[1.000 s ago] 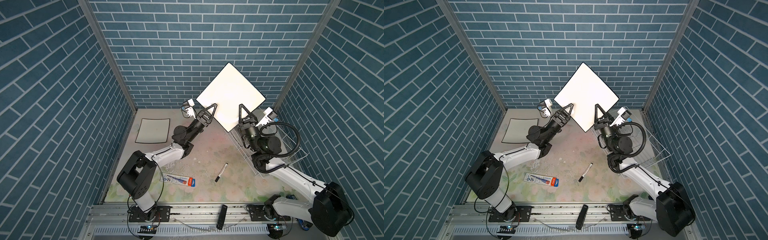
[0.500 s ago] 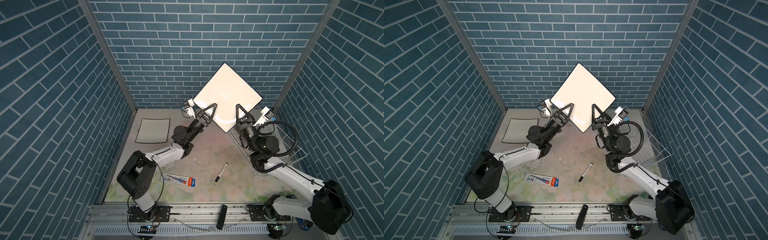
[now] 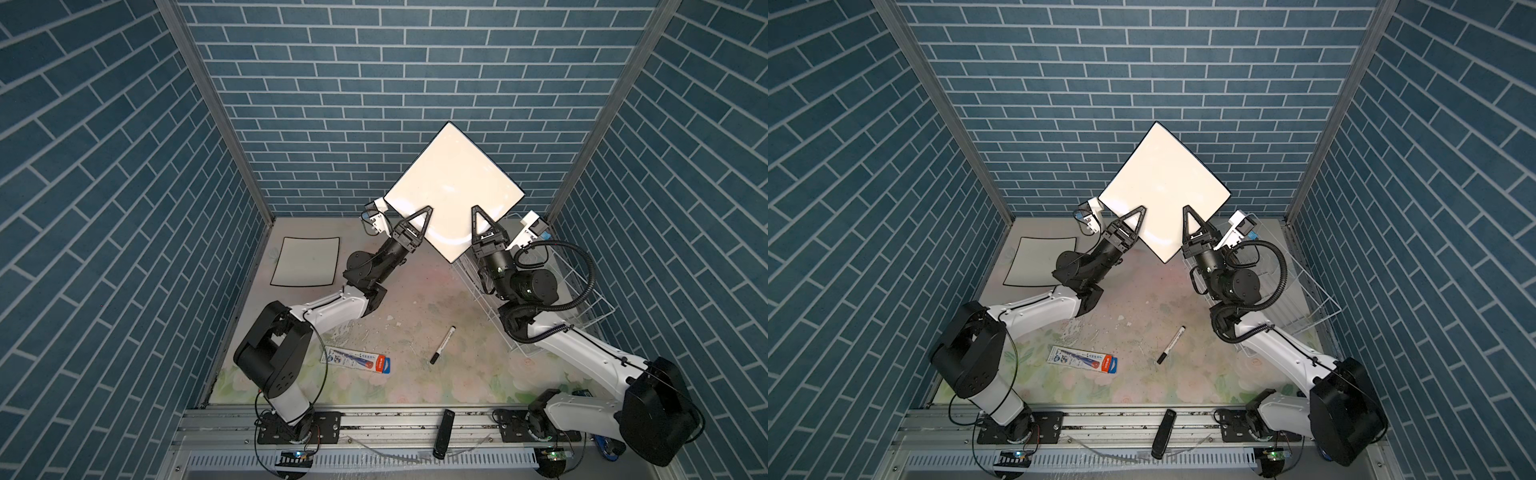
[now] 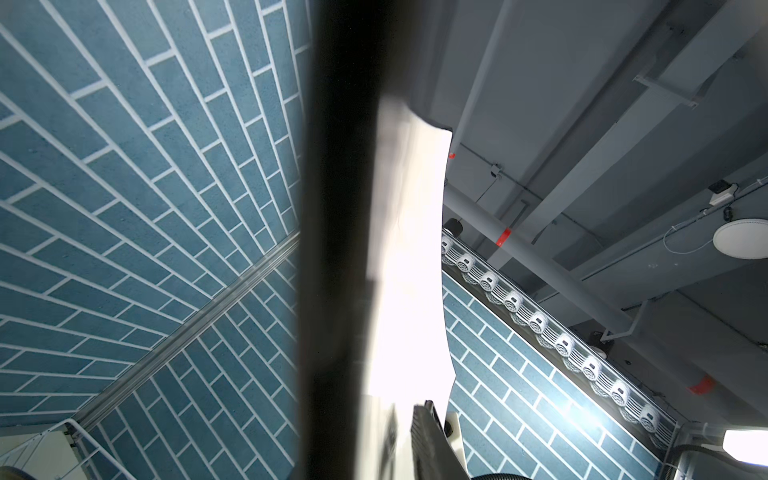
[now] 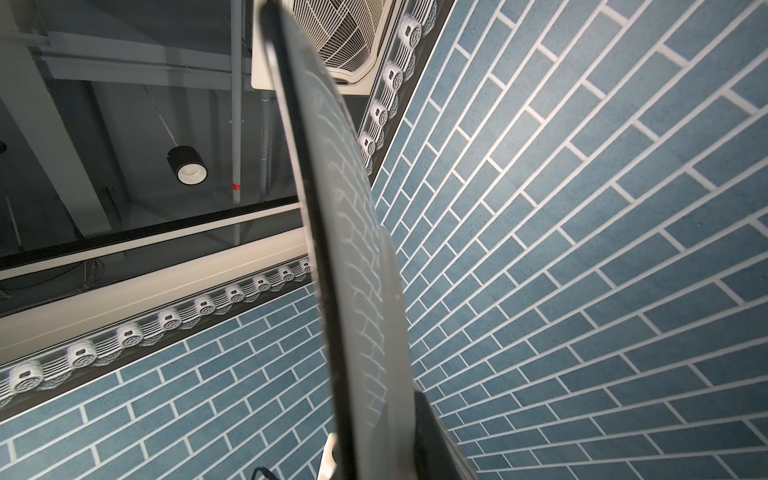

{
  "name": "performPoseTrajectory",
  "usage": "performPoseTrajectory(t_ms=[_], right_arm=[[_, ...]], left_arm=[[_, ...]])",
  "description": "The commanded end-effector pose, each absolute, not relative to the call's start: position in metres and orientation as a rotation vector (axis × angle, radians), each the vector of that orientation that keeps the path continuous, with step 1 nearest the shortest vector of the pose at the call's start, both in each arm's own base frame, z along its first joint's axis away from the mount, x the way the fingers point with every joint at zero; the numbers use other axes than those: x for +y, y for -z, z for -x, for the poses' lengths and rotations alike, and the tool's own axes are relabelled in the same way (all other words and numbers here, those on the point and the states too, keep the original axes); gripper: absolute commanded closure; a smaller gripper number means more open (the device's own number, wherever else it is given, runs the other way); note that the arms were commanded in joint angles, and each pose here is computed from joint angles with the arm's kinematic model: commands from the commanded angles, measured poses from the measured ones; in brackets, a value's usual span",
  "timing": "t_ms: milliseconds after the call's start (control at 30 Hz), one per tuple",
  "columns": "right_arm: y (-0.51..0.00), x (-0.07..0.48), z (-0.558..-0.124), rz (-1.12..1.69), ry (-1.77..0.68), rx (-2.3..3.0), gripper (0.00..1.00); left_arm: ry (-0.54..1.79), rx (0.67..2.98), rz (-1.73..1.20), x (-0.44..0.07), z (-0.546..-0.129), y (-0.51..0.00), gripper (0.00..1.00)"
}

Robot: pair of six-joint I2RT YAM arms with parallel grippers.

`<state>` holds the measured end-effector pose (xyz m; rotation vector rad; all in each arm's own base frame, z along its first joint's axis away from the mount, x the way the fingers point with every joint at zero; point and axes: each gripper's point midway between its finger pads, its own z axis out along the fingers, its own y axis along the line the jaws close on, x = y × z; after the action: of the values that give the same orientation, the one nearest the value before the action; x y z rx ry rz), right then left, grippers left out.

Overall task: Unload the plates from the dish rack
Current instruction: 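Hold the raised plate steady with both grippers, then open the right gripper off the plate while the left gripper carries it toward the table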

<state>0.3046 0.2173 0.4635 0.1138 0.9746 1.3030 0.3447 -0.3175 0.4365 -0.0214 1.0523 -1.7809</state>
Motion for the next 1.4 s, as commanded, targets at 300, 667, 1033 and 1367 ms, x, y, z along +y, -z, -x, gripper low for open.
performPoseTrajectory(t_ms=[300,667,1033,1367], right_arm=[[-0.543,0.196,-0.269,-0.107,-1.449,0.656,1.0],[-0.539,0.197,-0.271,-0.109,-1.46,0.669,1.0],[-0.52,0.194,-0.281,-0.186,-1.467,0.712,0.98],[-0.497,0.184,-0.286,-0.252,-1.437,0.775,0.5]], left_arm=[[1.832,1.027,-0.033,-0.321,-0.331,-0.446,0.65],[1.823,1.027,-0.023,-0.319,-0.331,-0.445,0.82],[1.8,1.024,0.021,-0.312,-0.338,-0.443,1.0],[1.776,1.001,0.032,-0.293,-0.339,-0.45,1.0]])
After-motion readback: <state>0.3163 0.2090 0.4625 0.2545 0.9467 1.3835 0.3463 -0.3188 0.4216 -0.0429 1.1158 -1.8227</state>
